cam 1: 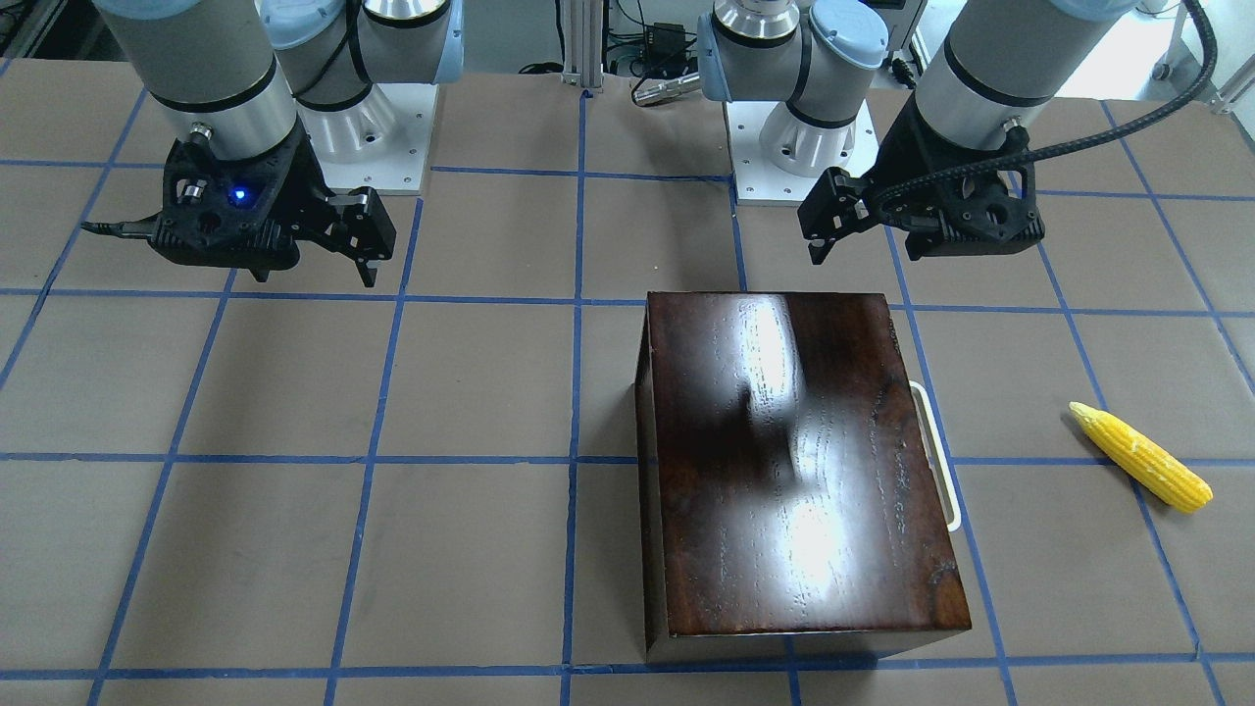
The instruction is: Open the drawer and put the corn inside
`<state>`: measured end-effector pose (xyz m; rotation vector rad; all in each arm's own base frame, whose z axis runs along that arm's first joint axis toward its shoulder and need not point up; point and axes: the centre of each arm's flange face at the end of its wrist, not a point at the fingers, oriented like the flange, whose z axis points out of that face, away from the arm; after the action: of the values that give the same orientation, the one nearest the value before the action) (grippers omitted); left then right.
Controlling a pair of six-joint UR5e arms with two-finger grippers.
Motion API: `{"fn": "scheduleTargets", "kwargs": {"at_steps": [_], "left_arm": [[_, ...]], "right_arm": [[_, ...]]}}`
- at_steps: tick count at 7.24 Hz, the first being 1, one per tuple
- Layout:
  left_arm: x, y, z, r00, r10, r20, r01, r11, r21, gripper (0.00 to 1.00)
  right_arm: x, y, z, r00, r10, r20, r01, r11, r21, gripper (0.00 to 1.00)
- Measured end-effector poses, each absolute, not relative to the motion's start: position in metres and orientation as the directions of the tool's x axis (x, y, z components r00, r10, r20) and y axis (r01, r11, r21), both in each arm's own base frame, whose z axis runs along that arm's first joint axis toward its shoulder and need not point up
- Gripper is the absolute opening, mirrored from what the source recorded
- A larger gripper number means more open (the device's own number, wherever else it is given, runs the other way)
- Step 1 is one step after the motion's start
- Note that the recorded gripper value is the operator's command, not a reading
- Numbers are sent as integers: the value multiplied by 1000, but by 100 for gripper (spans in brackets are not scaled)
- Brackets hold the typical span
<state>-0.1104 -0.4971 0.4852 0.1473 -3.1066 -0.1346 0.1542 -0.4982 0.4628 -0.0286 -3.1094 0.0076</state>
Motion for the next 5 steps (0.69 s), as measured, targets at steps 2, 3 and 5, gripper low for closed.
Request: {"fn": "scheduleTargets", "kwargs": {"at_steps": [2, 3, 5], "left_arm": [[-110, -496, 481, -995, -95, 21, -92, 991, 102, 100], [-110, -498, 479, -996, -92, 20, -90, 990, 106, 100], [-109, -500, 476, -996, -86, 19, -84, 991, 105, 100]], "right_arm": [[154, -498, 463, -999, 18, 32, 18, 1000, -5, 100], [154, -498, 463, -999, 18, 32, 18, 1000, -5, 100], [154, -498, 463, -999, 18, 32, 18, 1000, -6, 100]]}}
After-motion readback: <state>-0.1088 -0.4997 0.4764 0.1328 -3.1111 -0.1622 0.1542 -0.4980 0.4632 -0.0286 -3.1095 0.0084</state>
